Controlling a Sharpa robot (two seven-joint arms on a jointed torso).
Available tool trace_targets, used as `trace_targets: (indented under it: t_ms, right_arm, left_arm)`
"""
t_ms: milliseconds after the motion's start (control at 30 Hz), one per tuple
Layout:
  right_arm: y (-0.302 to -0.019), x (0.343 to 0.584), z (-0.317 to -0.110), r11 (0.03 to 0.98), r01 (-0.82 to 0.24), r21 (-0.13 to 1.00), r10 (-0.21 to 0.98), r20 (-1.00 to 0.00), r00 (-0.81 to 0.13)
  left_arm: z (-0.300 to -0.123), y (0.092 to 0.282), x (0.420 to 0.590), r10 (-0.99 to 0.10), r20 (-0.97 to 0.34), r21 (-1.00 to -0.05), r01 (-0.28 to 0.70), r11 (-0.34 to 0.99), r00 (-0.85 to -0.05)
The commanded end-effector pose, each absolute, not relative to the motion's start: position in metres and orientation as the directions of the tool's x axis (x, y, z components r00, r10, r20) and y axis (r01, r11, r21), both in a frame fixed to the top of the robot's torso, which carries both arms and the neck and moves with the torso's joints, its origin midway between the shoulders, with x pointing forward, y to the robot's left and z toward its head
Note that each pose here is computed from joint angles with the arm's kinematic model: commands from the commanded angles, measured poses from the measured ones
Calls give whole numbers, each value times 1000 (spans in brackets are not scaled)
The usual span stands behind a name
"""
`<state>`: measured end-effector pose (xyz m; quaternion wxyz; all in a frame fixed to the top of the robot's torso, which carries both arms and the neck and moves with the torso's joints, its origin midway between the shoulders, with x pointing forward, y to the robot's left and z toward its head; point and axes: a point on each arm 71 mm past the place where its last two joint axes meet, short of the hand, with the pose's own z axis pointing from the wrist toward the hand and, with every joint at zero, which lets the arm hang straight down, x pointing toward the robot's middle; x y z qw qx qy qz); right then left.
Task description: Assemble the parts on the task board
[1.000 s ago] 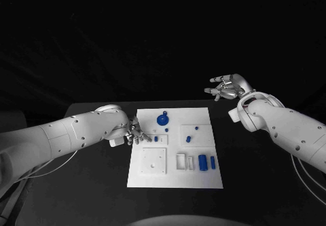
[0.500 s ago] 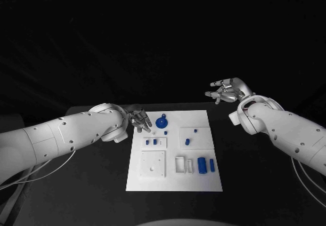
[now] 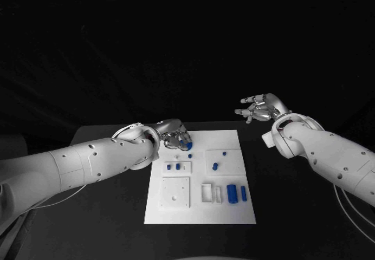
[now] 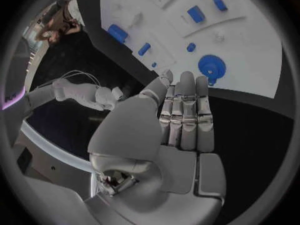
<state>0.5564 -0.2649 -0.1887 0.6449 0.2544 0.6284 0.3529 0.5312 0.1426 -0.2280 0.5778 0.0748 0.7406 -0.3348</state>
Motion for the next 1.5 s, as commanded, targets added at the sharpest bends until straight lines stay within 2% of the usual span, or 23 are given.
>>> trace_targets:
  t_ms: [33, 200, 633, 1500]
  right_arm:
    - [-262, 556, -189, 615, -148, 774, 778, -627, -48]
    - [-260, 557, -189, 613, -151, 776, 779, -625, -52]
    - [-255, 556, -188, 607, -157, 779, 782, -621, -58]
    - [-250, 556, -187, 602, -165, 781, 784, -618, -65]
  left_arm:
    - [-231, 133, 529, -204, -948, -314, 609, 728, -245]
    - [-244, 125, 530, -154, -957, -278, 624, 730, -246]
    - [-264, 114, 532, -111, -961, -250, 629, 736, -252]
    - [-290, 120, 539, -86, -965, -220, 595, 773, -247]
